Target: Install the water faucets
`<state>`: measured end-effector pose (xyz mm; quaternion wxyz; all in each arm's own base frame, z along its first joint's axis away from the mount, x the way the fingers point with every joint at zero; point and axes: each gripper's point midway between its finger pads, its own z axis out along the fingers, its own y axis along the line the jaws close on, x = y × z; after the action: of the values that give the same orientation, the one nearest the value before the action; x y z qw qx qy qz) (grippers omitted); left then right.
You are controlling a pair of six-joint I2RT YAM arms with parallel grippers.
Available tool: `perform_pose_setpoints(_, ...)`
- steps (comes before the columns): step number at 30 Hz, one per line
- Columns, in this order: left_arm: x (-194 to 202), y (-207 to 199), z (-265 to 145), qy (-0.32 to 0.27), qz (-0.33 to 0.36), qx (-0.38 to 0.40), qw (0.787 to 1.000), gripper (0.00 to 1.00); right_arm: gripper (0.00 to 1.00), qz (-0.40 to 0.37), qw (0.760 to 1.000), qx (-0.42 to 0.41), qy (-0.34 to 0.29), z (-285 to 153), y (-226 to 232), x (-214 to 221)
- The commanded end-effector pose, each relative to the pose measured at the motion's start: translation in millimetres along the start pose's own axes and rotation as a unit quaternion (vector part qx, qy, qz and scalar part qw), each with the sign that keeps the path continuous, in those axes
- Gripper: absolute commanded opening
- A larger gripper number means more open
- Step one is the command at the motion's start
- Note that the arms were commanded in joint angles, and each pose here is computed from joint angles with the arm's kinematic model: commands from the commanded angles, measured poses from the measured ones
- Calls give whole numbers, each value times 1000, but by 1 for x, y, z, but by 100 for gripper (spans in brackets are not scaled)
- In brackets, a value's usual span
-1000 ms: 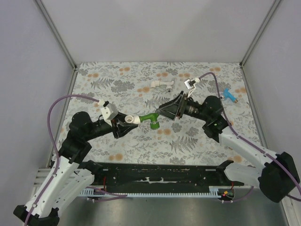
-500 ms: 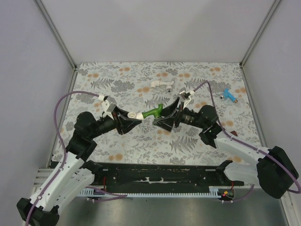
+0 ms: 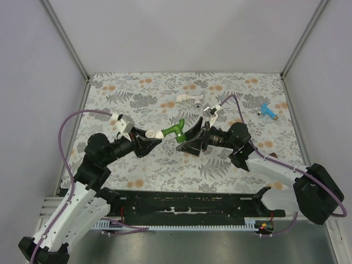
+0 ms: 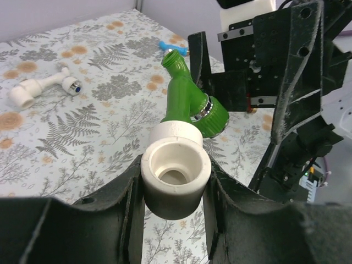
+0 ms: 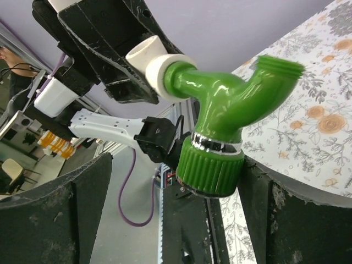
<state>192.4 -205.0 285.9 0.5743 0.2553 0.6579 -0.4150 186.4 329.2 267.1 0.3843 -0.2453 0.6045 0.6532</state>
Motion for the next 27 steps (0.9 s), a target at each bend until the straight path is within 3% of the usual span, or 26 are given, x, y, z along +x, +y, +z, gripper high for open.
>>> perform_pose_setpoints(1, -25, 12, -9, -14, 79, -45, 996, 2, 97, -5, 999, -41, 17, 1, 34, -14)
perform_pose_setpoints(6, -22, 16, -14, 2, 110, -55, 992, 2, 97, -4, 997, -66, 38, 3, 49, -18)
perform_pose_setpoints(10, -18, 1, -14, 11, 121, -10, 993, 2, 97, -32, 998, -50, 34, 8, 46, -29)
perform_pose_setpoints(15, -12, -19, -10, 24, 117, 51, 992, 2, 98, -85, 996, -5, 28, 13, 31, -43)
perform_pose_setpoints(20, -15, -17, -10, 17, 119, 43, 992, 2, 98, -141, 989, 15, 41, 8, 27, -44)
perform_pose_setpoints(27, -16, -21, -11, 13, 113, 52, 992, 2, 98, -263, 960, 94, 4, -29, 16, -47)
